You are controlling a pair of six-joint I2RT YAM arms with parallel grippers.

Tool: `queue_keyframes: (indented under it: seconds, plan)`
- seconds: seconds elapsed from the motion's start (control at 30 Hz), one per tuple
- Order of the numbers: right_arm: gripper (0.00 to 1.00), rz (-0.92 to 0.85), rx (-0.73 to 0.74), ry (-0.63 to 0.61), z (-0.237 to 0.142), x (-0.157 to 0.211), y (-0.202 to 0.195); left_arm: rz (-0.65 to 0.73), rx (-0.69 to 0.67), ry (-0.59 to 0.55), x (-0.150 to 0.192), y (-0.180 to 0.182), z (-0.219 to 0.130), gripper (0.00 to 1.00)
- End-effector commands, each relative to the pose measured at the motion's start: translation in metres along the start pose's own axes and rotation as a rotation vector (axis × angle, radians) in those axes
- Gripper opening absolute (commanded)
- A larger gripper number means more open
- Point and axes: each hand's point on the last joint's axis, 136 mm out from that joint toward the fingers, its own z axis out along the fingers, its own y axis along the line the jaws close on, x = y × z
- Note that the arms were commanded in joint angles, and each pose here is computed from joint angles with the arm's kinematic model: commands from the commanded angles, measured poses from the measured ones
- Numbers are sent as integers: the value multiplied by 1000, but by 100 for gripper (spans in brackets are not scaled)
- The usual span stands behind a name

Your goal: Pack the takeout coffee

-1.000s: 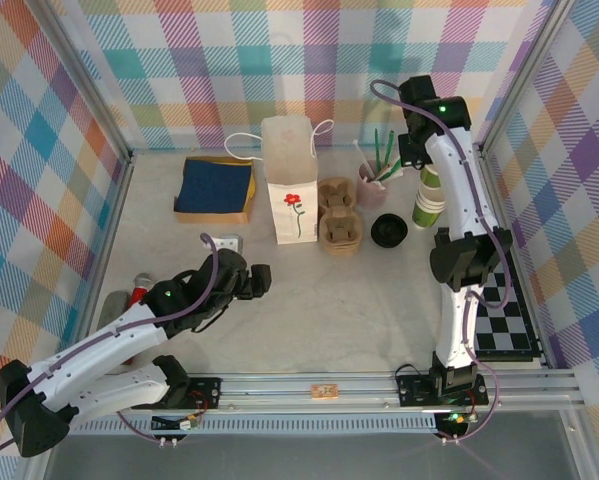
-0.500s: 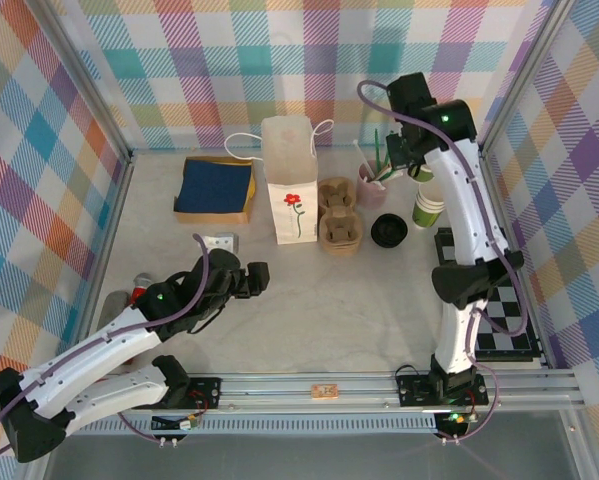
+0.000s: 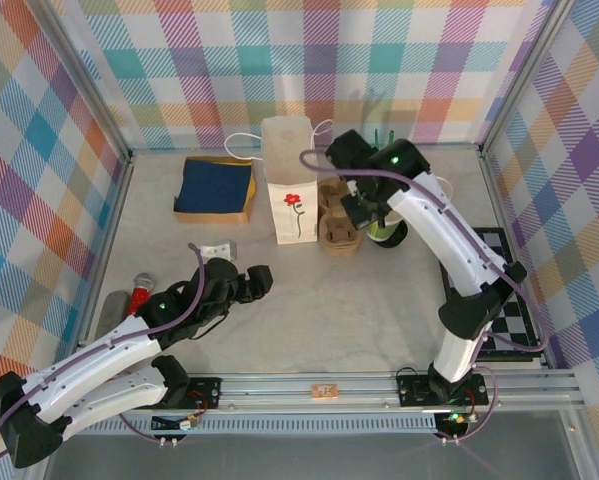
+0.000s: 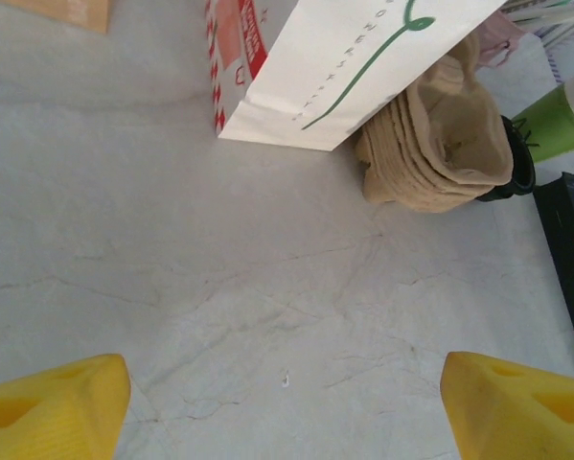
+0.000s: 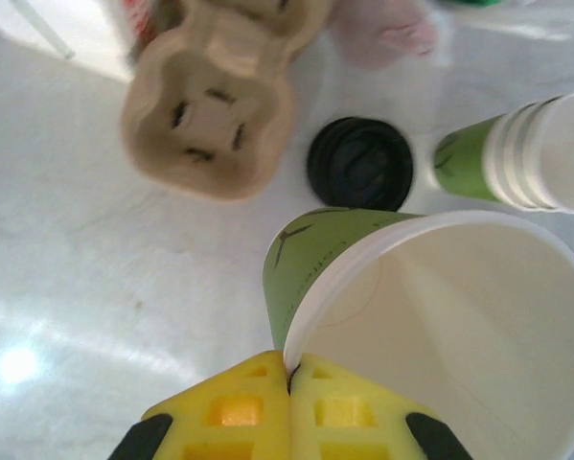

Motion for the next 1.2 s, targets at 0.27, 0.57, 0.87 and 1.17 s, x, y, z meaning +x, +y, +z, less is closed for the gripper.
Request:
queue_keyframes:
  seconds: [0.27,0.57,0.87,1.17]
  plan:
    - [0,-2,-240,50,23,46,99,-141,-49,91,17,25,21,82]
    - [0,10,-234,69,55,53,137,-144,-105,60,13,39,19,81]
    - [2,11,-149,116,89,58,151,-162,-148,43,15,55,12,81]
    - [4,-8,-97,153,106,64,158,-165,-159,33,14,62,10,81]
